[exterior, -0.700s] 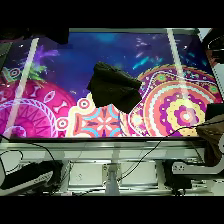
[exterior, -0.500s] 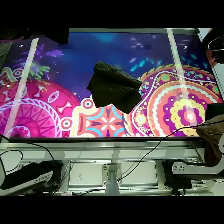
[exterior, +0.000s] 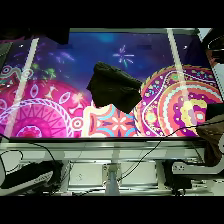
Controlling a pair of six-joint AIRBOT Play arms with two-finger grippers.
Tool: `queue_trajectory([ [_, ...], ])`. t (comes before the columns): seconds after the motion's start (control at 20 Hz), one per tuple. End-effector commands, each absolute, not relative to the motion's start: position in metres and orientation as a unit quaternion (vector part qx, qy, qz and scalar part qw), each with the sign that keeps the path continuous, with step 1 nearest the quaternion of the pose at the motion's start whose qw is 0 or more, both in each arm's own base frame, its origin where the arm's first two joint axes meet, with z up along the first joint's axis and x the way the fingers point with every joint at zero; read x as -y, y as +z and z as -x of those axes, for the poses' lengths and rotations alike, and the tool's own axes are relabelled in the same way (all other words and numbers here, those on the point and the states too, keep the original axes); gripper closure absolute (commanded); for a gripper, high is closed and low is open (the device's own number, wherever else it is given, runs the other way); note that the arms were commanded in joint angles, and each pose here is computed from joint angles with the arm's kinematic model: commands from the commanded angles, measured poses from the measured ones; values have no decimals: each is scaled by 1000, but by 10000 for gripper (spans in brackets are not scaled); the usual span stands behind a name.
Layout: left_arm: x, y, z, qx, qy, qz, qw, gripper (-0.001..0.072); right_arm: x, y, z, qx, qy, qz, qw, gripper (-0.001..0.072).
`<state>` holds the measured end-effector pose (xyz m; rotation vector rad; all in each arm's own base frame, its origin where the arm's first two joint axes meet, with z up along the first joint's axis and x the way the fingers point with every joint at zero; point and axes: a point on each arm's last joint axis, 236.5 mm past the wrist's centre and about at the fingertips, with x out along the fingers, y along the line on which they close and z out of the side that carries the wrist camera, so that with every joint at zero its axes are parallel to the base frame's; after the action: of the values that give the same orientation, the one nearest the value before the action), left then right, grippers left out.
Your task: Fold the clothes and pants, and hang the long-sleeved shirts on hangers.
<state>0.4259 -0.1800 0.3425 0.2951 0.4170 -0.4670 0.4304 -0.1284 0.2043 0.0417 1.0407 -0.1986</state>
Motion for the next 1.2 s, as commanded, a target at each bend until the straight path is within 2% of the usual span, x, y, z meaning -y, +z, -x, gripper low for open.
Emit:
queue_trajectory([
  [0.0,182,331,-434,-216,-229,-146,938,679,128,205,-430,-496,-95,-20,863,677],
  [0.15,185,296,-447,-262,-228,-156,925,678,128,205,-430,-496,-95,-20,863,677],
  [0.3,161,244,-456,-352,-184,-159,904,677,130,209,-437,-480,-96,-18,872,677],
  [0.6,136,136,-442,-504,-180,-82,841,667,111,228,-468,-416,-61,-50,906,677],
  [0.8,155,55,-419,-533,-194,25,823,667,105,213,-468,-431,-49,-61,899,677],
  [0.85,163,34,-408,-544,-200,56,813,611,105,208,-467,-437,-49,-62,896,676],
  [0.9,168,15,-397,-561,-200,77,800,430,104,203,-468,-440,-48,-65,894,666],
  [0.95,173,-4,-385,-577,-200,100,786,158,103,200,-470,-439,-45,-68,895,600],
  [1.0,179,-21,-375,-590,-199,129,772,-12,101,197,-472,-439,-41,-71,895,491],
  [1.05,184,-33,-369,-597,-196,154,763,2,99,195,-474,-441,-37,-76,894,423],
  [1.15,194,-51,-366,-595,-186,202,755,5,99,190,-475,-445,-35,-78,892,424],
])
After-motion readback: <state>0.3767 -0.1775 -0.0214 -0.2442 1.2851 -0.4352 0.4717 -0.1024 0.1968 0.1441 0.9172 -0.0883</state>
